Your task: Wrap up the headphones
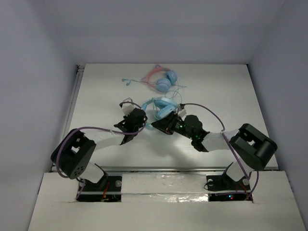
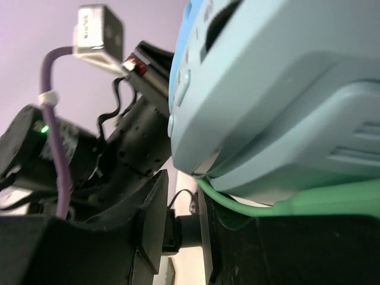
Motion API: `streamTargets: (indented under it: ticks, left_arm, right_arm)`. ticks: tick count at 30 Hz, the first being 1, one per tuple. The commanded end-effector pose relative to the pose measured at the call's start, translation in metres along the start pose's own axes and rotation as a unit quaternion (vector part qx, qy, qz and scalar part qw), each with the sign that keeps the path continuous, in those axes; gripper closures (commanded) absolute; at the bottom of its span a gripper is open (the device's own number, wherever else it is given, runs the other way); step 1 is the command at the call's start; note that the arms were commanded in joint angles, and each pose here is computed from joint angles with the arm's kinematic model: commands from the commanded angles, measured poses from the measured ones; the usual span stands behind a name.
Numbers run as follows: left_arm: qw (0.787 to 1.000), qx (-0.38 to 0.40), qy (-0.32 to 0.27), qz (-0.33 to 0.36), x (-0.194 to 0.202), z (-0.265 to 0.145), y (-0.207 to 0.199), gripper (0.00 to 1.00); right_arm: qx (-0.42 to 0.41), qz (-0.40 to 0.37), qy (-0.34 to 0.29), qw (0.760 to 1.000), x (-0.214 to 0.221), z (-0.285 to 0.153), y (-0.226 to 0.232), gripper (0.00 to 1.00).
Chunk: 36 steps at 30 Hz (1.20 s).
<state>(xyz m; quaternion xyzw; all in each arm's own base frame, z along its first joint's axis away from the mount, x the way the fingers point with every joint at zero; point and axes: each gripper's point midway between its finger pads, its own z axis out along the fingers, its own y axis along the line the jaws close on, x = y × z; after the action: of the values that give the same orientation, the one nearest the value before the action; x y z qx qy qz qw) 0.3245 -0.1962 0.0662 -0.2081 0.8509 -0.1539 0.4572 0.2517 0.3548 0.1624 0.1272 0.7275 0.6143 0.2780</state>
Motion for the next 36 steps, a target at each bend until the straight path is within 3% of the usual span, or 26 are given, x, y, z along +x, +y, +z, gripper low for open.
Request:
streamTargets:
  ticks: [1,5,13,14,17,20,30,36]
  left_arm:
    - [0.999,0.048,0.004,-0.001,0.004,-0.005,-0.03,1.0]
    - [0.999,0.042,0.021,0.006,0.017,-0.001,-0.023,1.0]
    - [0.999,0.035,0.032,0.022,0.025,0.0,-0.013,1.0]
    - [0.999,0.036,0.034,0.023,0.027,-0.001,-0.013,1.0]
    - [0.998,0.035,0.037,0.027,0.028,-0.001,-0.011,1.0]
    - [0.998,0.033,0.039,0.032,0.032,-0.002,-0.011,1.0]
    - [0.998,0.015,0.03,0.055,0.034,-0.009,-0.012,1.0]
    - [0.998,-0.014,0.006,0.067,0.018,-0.01,-0.008,1.0]
  right_arm:
    - [0.02,-0.007,-0.02,1.0,-0.007,0.015,-0.005,0.67]
    - [0.023,0.003,-0.014,1.0,-0.003,0.02,-0.014,0.59]
    - [0.075,-0.031,-0.028,0.996,-0.013,0.031,-0.03,0.58]
    - [0.095,-0.032,-0.025,0.995,-0.012,0.032,-0.039,0.59]
    - [0.118,-0.041,-0.029,0.992,-0.015,0.036,-0.047,0.86]
    - [0.137,-0.054,-0.03,0.989,-0.017,0.038,-0.054,1.0]
    - [0.256,-0.099,-0.101,0.956,-0.048,0.027,-0.089,1.0]
    - [0.294,-0.12,-0.11,0.942,-0.048,0.023,-0.1,1.0]
